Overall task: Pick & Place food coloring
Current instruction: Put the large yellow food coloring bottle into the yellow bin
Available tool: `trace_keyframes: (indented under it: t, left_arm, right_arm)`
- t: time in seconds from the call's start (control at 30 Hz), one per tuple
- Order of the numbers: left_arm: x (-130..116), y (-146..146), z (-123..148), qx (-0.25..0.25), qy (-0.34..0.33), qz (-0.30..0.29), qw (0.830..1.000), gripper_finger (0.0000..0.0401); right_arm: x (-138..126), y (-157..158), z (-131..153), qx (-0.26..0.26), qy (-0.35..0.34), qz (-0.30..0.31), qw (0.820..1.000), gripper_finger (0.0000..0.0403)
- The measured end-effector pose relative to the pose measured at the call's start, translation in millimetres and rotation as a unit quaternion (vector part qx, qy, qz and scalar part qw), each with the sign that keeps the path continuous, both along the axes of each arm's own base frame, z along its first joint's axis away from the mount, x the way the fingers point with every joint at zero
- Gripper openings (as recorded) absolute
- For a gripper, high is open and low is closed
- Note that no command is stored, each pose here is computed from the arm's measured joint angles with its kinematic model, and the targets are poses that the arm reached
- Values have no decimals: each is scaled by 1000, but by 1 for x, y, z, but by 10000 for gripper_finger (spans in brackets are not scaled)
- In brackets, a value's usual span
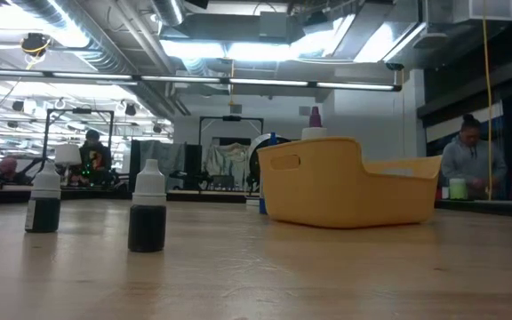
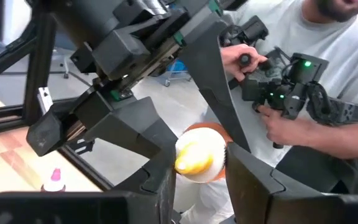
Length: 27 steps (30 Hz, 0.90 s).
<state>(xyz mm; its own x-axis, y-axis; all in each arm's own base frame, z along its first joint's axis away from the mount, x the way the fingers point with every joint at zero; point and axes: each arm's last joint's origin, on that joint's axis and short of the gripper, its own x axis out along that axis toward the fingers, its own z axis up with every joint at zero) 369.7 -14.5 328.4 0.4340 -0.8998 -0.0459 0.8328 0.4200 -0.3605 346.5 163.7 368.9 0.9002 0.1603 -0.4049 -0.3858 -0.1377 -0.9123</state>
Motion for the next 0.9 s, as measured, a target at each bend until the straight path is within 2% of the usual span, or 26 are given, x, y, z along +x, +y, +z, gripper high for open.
trace_keyframes:
  t: [0.3,0.5,0.73,0.9]
  left_arm:
    - [0,1,1,0,-3,-2,1000,110]
    - [0,1,1,0,-2,-1,1000,108]
    - [-1,1,1,-4,4,-6,1000,108]
    - [-1,1,1,-8,13,-8,1000,108]
  right_arm:
    - [-2,6,2,3,-11,4,1000,183]
    - [-4,8,2,-2,-18,-35,999,183]
    - [-4,8,2,-3,-21,-45,999,183]
    - [-5,8,3,-14,-29,-75,997,184]
